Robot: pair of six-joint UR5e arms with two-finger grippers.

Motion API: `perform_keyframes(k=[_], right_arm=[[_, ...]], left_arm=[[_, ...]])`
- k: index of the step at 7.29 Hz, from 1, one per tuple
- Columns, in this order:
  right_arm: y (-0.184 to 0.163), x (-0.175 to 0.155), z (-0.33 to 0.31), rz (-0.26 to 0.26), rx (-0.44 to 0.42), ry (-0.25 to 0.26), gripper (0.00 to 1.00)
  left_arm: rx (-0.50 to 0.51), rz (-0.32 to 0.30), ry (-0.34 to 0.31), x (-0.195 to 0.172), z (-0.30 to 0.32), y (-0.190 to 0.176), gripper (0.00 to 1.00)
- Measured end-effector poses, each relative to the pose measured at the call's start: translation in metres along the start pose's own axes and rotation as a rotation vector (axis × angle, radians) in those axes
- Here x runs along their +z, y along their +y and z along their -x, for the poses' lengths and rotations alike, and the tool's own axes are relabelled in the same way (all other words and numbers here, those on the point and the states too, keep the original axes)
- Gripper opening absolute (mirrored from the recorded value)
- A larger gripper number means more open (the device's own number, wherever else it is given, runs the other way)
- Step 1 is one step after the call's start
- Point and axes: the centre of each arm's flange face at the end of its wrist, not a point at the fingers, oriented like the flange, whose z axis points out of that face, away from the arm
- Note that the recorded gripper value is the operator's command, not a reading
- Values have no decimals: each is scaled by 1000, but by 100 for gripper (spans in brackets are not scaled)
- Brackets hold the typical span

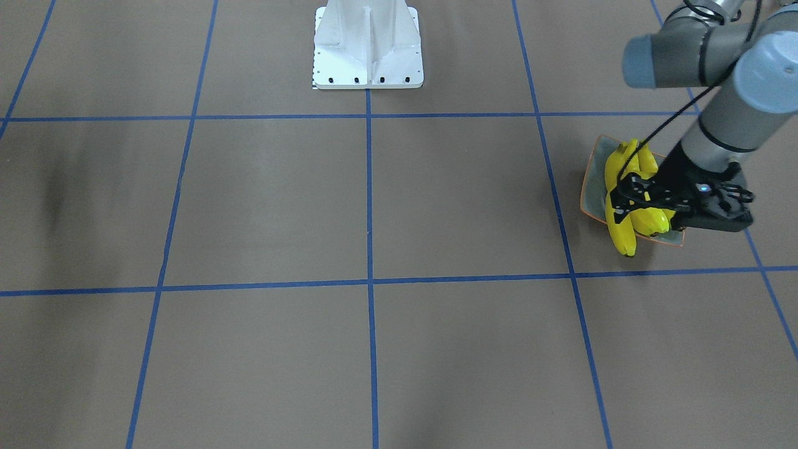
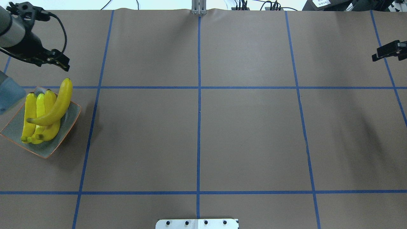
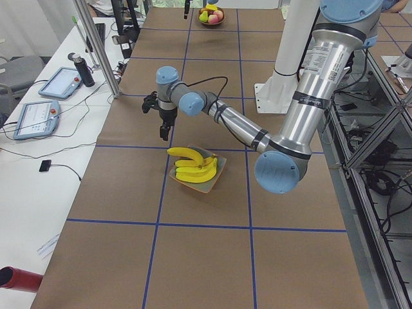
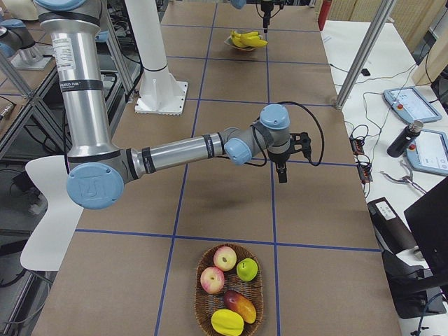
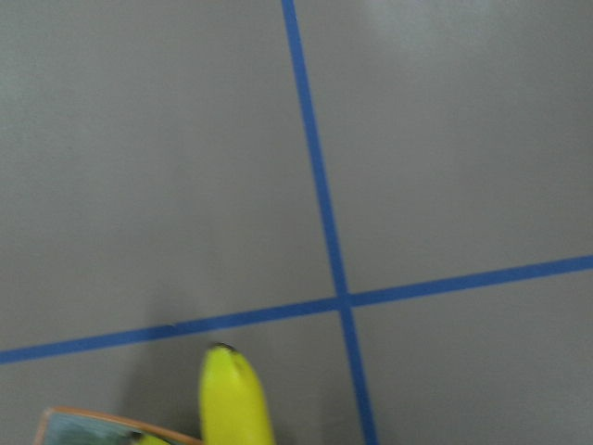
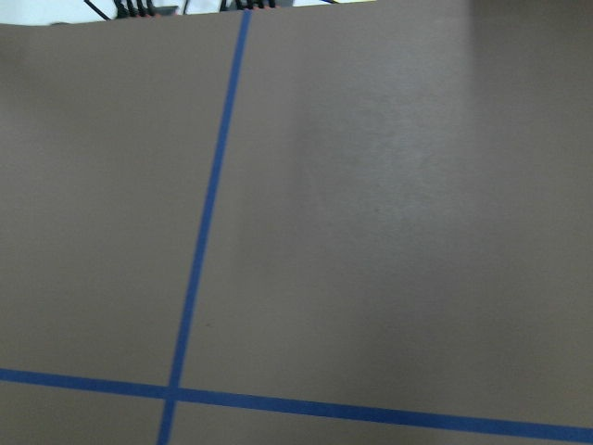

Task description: Transfer all bananas from basket to plate

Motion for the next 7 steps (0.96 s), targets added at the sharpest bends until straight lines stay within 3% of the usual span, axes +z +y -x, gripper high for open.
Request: perform_keyframes(k=[1, 3, 7], right_arm=[[6, -2, -26, 58, -16, 32, 100], [30, -8, -72, 117, -11, 45, 100], [43, -10, -90, 130, 3, 30, 100]], left_arm=[[-1, 9, 32, -6, 46, -7, 100], [-39, 20, 72, -18, 121, -3, 100], [-60, 32, 61, -19, 178, 26, 100]])
